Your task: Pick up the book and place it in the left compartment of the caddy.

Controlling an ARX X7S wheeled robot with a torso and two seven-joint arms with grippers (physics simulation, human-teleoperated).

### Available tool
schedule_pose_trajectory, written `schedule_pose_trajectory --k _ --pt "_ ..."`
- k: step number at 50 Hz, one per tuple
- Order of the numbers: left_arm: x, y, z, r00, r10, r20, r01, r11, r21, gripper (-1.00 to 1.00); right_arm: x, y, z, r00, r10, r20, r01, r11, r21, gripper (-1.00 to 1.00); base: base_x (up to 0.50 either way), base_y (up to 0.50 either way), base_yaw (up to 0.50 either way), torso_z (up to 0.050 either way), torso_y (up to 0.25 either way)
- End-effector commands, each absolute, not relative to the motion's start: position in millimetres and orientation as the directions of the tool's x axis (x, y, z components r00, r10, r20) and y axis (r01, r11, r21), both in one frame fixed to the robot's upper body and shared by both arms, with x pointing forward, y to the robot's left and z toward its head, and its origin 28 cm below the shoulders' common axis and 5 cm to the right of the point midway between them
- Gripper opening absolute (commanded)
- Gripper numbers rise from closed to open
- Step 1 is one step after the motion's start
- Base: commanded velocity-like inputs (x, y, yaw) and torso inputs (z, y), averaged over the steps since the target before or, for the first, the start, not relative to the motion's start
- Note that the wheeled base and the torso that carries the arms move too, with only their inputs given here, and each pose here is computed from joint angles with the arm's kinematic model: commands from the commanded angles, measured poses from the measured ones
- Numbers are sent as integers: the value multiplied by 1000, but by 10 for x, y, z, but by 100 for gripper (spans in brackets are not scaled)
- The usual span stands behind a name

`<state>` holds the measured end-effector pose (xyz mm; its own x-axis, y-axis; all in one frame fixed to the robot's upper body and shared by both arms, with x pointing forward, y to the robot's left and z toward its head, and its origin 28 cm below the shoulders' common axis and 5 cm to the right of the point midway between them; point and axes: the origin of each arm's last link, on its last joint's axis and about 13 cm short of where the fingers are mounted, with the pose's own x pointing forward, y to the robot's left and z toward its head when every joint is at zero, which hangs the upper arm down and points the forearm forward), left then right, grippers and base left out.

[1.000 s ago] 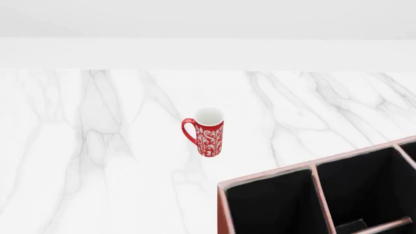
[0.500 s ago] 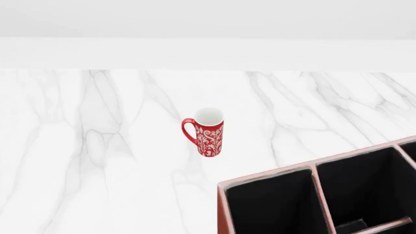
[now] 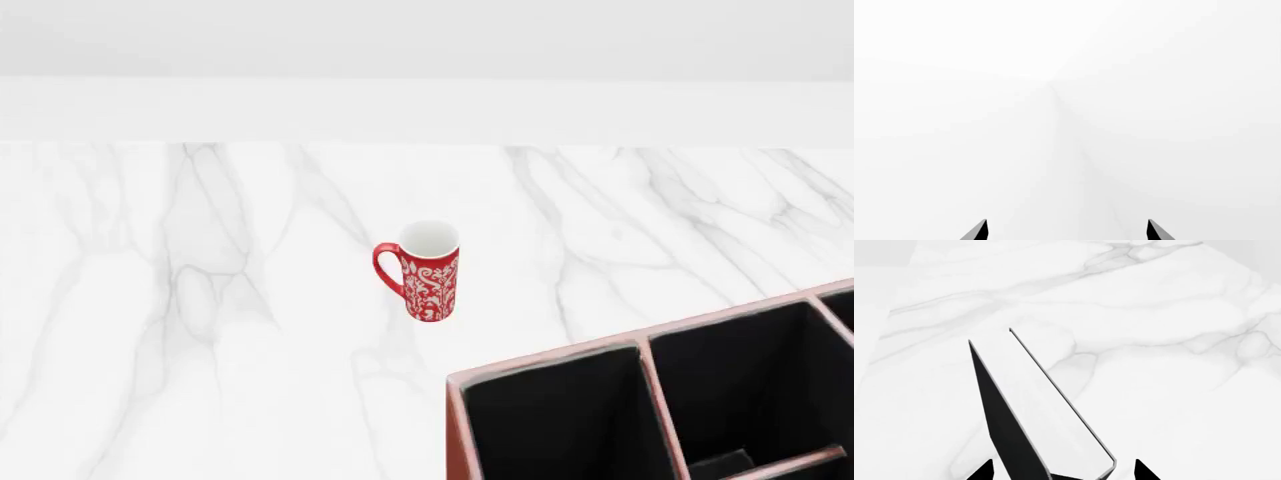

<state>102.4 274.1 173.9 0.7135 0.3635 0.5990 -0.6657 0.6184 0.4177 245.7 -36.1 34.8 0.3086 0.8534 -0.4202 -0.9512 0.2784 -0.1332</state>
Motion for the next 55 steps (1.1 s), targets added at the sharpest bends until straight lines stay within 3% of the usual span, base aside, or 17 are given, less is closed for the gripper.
schedule_pose_trajectory --k 1,23,24,48,55 --pt "995 2741 1754 718 331 613 -646 644 409 100 2560 -402 246 326 835 -444 -945 286 -158 100 0 0 0 0 0" --pt "1010 2732 1757 720 330 610 -645 644 411 100 2552 -369 176 314 843 -436 -949 282 -140 100 0 0 0 0 0" --pt "1010 2733 1756 720 330 610 -644 645 411 100 2556 -369 183 325 842 -430 -946 295 -136 -100 0 0 0 0 0" --pt "1016 2737 1762 718 332 612 -647 643 410 100 2517 -408 228 338 855 -393 -941 300 -156 -100 0 0 0 0 0" --pt "998 2739 1756 716 332 614 -648 643 408 100 2503 -394 449 467 866 -177 -877 430 -212 -100 0 0 0 0 0"
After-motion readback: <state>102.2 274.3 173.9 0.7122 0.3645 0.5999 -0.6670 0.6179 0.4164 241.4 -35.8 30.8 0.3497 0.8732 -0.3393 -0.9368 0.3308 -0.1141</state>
